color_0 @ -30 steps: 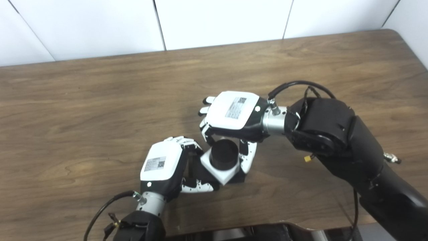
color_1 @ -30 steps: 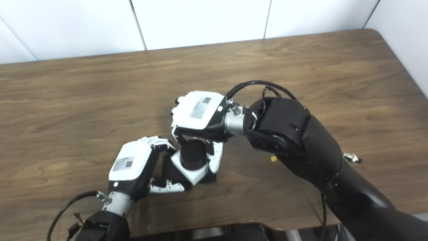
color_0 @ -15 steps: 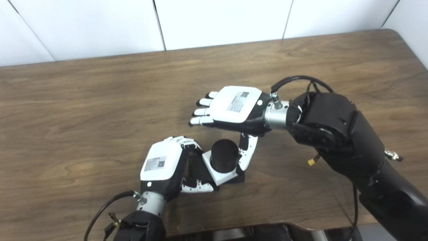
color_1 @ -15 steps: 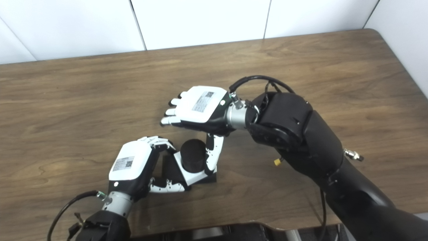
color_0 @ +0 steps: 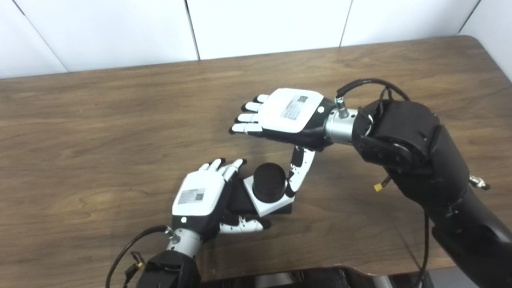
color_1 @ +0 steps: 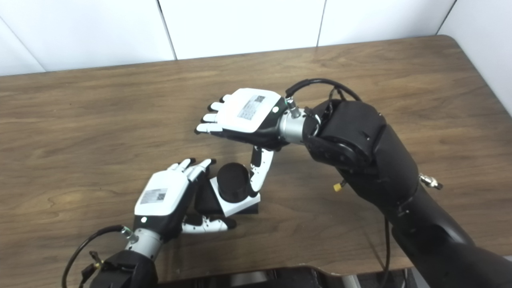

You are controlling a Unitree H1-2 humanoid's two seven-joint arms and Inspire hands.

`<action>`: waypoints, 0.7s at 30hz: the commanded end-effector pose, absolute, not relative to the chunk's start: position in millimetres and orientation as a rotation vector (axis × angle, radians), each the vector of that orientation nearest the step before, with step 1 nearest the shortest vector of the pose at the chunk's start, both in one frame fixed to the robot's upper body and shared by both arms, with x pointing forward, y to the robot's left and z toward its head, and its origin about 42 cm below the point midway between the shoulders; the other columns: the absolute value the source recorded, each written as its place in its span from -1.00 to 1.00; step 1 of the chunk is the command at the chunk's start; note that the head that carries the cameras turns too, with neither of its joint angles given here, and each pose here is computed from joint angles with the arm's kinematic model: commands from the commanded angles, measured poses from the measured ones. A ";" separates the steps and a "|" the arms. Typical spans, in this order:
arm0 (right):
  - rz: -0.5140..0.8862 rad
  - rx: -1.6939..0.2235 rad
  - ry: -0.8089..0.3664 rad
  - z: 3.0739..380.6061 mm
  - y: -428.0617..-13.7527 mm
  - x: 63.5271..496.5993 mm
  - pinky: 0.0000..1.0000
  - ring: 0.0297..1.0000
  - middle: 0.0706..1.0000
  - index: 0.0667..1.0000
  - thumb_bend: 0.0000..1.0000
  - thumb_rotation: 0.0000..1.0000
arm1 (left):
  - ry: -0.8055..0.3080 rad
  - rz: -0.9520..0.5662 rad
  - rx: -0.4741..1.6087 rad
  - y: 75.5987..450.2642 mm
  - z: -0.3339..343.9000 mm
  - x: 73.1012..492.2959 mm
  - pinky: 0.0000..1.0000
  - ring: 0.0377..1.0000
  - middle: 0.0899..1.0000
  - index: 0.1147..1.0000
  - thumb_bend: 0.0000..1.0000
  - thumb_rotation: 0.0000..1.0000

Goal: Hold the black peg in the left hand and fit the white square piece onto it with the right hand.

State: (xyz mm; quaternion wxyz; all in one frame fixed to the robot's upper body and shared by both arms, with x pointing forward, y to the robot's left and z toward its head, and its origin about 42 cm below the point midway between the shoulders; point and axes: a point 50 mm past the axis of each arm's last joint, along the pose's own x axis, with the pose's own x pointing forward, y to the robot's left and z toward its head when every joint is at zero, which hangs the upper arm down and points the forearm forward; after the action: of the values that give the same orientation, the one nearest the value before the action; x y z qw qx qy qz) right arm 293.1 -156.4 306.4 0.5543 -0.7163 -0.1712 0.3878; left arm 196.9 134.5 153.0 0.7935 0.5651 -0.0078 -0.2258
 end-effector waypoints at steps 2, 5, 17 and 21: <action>0.871 -1.697 -0.422 317.3 -161.9 291.5 1.00 1.00 0.91 0.89 1.00 0.03 | 0.002 -0.465 1.183 136.6 157.1 198.6 0.98 1.00 1.00 1.00 1.00 0.18; 0.864 -1.691 -0.419 315.2 -164.1 290.4 1.00 1.00 0.91 0.86 1.00 0.03 | 0.008 -0.451 1.180 139.0 157.3 199.6 1.00 1.00 1.00 1.00 1.00 0.21; 0.796 -1.565 -0.345 304.8 -183.7 288.1 1.00 1.00 0.89 0.83 1.00 -0.06 | 0.004 -0.377 1.072 163.9 164.0 205.7 1.00 1.00 1.00 1.00 1.00 0.22; 0.740 -1.437 -0.276 295.3 -206.7 286.7 1.00 1.00 0.91 0.87 0.93 0.35 | -0.096 -0.215 0.935 176.2 172.2 206.6 0.87 0.99 1.00 1.00 1.00 0.35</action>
State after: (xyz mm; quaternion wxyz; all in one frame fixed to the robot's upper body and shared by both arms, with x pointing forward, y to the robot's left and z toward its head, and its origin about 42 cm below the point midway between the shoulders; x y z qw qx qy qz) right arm 287.2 -199.7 286.9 0.6606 -0.6534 -0.1086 0.3535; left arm 208.3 180.4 158.1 0.8635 0.4826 0.0032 -0.1463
